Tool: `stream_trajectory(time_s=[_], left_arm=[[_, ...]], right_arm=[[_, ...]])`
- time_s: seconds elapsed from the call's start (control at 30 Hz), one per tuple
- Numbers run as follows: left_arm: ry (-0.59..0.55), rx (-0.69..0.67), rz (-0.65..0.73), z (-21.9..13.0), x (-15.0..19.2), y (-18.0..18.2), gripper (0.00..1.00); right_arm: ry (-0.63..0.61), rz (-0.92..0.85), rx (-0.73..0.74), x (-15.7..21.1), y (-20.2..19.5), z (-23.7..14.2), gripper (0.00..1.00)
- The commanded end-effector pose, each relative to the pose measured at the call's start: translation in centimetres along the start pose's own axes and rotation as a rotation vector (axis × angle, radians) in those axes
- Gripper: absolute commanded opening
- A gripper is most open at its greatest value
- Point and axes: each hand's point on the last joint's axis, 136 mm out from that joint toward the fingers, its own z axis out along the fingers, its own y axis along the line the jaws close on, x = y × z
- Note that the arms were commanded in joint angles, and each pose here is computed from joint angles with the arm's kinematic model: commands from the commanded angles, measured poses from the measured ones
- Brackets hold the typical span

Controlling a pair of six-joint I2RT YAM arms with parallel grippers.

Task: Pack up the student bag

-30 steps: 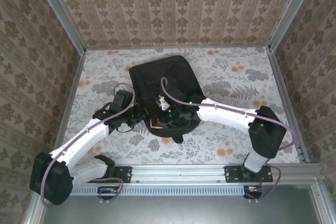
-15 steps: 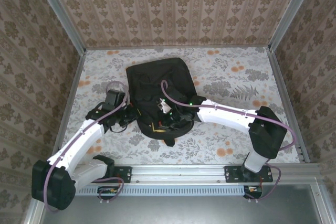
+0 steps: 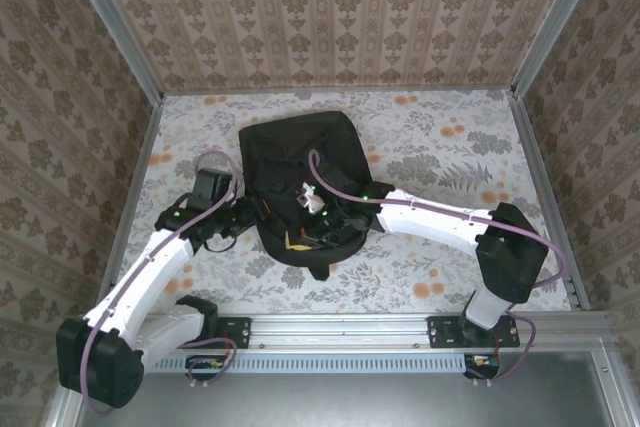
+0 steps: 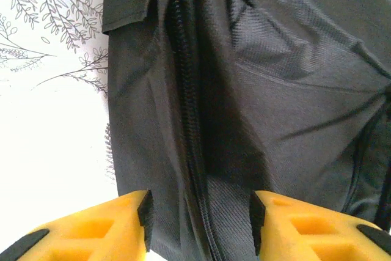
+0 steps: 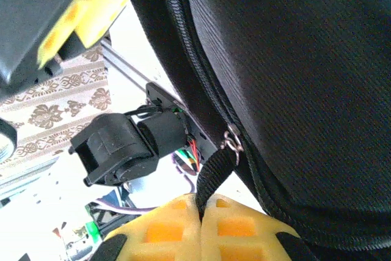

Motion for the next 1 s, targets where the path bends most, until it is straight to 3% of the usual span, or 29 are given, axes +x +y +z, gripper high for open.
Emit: stream_trajectory(time_s=[0.0,0.2,0.43,0.6,0.73,0.97], left_arm=[[0.039,0.011,-0.093,-1.3,1.7,0.2,0.5],[0.103,0.058,-0.228,-0.5,4.3,0.2,0.5],[0.156,0.067,-0.226,0.9,6.2,-0.9,0.47],[0.141,0.041,-0.214,1.1,6.0,-0.4,0.29],[0.107,-0.015,-0.191,0.8,5.6,0.7,0.01],[0.056,-0.05,-0.167,-0.1,4.5,1.5,0.0]], right_arm=[[0.014,0.005,-0.064,-0.6,2.1,0.6,0.0],[0.022,0.006,-0.074,-0.4,2.2,1.1,0.0],[0.027,0.013,-0.067,-0.1,1.5,1.4,0.0],[0.023,0.015,-0.056,0.2,1.0,1.1,0.0],[0.027,0.01,-0.041,0.5,0.6,0.9,0.0],[0.043,0.004,-0.018,1.4,-0.2,0.5,0.0]])
